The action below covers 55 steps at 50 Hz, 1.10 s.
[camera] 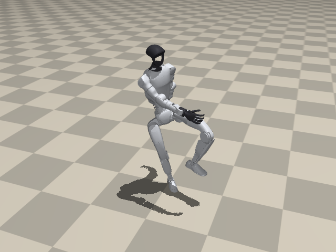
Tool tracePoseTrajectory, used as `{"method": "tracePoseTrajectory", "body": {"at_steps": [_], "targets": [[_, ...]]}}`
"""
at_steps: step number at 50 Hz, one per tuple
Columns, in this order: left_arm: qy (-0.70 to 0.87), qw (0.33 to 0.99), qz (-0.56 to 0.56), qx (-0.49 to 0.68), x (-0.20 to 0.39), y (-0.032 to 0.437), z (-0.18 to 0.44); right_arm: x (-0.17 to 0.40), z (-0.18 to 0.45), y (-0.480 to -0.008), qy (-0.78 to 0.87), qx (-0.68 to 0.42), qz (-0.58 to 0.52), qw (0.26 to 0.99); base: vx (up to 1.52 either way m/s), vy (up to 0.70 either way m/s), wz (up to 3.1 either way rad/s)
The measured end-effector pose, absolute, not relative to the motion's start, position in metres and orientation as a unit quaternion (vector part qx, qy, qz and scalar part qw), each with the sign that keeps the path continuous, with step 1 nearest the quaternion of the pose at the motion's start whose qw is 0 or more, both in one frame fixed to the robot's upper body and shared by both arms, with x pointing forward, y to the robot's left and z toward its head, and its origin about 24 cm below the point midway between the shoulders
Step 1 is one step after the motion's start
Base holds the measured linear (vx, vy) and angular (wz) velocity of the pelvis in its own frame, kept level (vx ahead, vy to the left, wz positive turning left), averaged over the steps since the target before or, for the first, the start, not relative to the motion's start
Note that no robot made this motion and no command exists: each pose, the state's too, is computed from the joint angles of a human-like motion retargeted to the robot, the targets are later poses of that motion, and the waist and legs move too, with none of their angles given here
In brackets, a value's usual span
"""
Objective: Upper body actions
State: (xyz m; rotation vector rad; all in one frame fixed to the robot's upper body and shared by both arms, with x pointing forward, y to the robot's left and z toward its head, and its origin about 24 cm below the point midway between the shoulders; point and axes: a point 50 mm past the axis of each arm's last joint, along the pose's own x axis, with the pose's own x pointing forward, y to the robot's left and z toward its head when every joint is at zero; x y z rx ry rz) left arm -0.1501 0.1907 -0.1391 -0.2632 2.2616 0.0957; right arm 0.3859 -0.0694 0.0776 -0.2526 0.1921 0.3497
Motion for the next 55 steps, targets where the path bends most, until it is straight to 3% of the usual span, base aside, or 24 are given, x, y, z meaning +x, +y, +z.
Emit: {"method": "tracePoseTrajectory", "body": {"at_steps": [7, 15, 20, 31, 36, 39, 43, 48, 52, 55], "targets": [[0.841, 0.514, 0.126, -0.111, -0.092, 0.197, -0.161, 0.309, -0.046, -0.091, 0.268, -0.158, 0.181, 0.933, 0.02, 0.06, 1.24], [0.823, 0.536, 0.141, -0.122, -0.077, 0.194, -0.166, 0.175, -0.146, -0.114, 0.498, -0.144, 0.188, 0.834, 0.06, 0.18, 0.64], [0.823, 0.543, 0.128, -0.104, -0.070, 0.191, -0.168, 0.161, -0.152, -0.127, 0.507, -0.160, 0.188, 0.826, -0.08, 0.21, 0.67], [0.799, 0.589, 0.095, -0.073, -0.023, 0.178, -0.175, 0.208, -0.123, -0.156, 0.414, -0.197, 0.191, 0.868, -0.15, 0.25, 0.12], [0.788, 0.608, 0.092, -0.030, -0.004, 0.189, -0.174, 0.178, -0.136, -0.167, 0.445, -0.207, 0.188, 0.851, -0.07, 0.10, 0.17], [0.749, 0.656, 0.078, 0.042, 0.040, 0.191, -0.173, 0.136, -0.152, -0.179, 0.489, -0.217, 0.173, 0.827, -0.13, 0.11, 0.36], [0.627, 0.772, 0.077, 0.071, 0.145, 0.179, -0.156, 0.054, -0.172, -0.206, 0.595, -0.265, 0.159, 0.742, -0.15, 0.17, 0.11], [0.410, 0.907, 0.099, -0.011, 0.285, 0.141, -0.078, -0.077, -0.161, -0.248, 0.787, -0.289, 0.151, 0.524, -0.04, 0.31, 0.57], [0.235, 0.967, 0.095, -0.029, 0.360, 0.128, 0.012, -0.164, -0.122, -0.262, 0.895, -0.225, 0.065, 0.379, 0.01, 0.27, 0.52], [0.149, 0.982, 0.111, -0.019, 0.388, 0.133, 0.067, -0.202, -0.101, -0.258, 0.926, -0.159, -0.030, 0.342, 0.00, 0.02, 0.06]]}}
